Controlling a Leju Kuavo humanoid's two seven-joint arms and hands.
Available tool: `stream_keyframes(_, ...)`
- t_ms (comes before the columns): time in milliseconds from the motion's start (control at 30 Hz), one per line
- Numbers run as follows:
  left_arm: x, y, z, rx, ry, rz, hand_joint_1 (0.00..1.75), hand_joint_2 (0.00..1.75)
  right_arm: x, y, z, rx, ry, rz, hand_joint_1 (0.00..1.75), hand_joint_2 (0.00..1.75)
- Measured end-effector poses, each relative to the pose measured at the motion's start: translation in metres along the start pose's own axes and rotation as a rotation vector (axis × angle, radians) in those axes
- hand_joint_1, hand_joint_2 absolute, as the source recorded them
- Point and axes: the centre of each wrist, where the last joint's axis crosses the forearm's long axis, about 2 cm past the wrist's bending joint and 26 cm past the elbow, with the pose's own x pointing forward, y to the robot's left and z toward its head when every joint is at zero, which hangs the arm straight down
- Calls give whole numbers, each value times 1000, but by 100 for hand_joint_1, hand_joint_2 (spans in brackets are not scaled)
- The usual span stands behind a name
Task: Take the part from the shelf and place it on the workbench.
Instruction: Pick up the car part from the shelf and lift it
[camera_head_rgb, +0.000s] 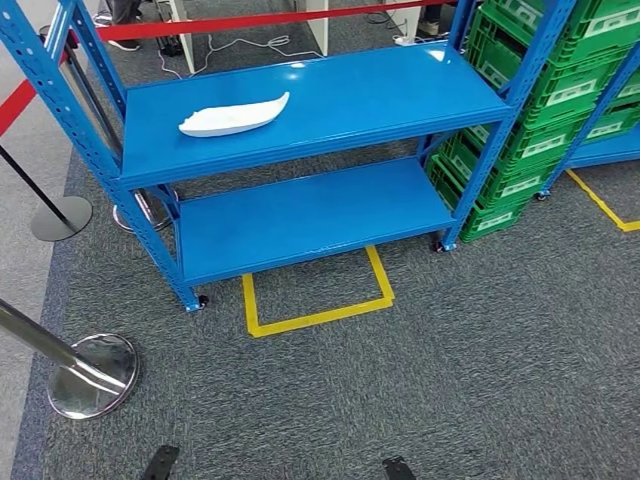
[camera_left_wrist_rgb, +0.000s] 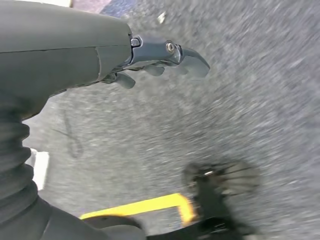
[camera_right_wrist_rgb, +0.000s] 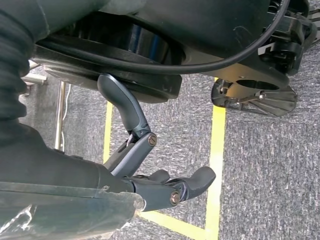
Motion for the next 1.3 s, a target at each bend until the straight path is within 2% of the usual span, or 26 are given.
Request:
stream_keyframes(200, 15, 26, -6, 111, -97, 92, 0, 175, 0, 0, 0, 0, -8, -2, 0, 175)
stream_keyframes(400, 52, 68, -14, 285, -239, 209, 0, 175, 0, 0, 0, -1, -19, 4, 0, 175)
stream_keyframes(500, 61, 84, -15, 318, -266, 244, 0, 175, 0, 0, 0, -1, -20, 2, 0, 175)
stream_keyframes(700, 65, 97, -15, 363, -289, 280, 0, 175, 1, -1, 0, -1, -20, 1, 0, 175)
stream_keyframes(800, 71, 112, -15, 419, -317, 349, 0, 175, 2, -1, 0, 0, -23, 5, 0, 175)
stream_keyframes(967, 89, 166, -12, 559, -434, 489, 0, 175, 2, -1, 0, 3, -24, 0, 0, 175)
stream_keyframes(1000, 92, 180, -10, 589, -456, 507, 0, 131, 1, -1, 0, 4, -24, 0, 0, 175)
stream_keyframes(1100, 107, 223, -2, 687, -532, 528, 0, 131, 1, -1, 0, 7, -24, 5, 0, 175)
stream_keyframes(1133, 115, 238, 2, 716, -564, 529, 0, 175, 1, -1, 0, 8, -24, 7, 0, 175)
stream_keyframes(1300, 176, 313, 36, 824, -720, 506, 0, 175, 4, -3, -1, 12, -29, 16, 0, 175)
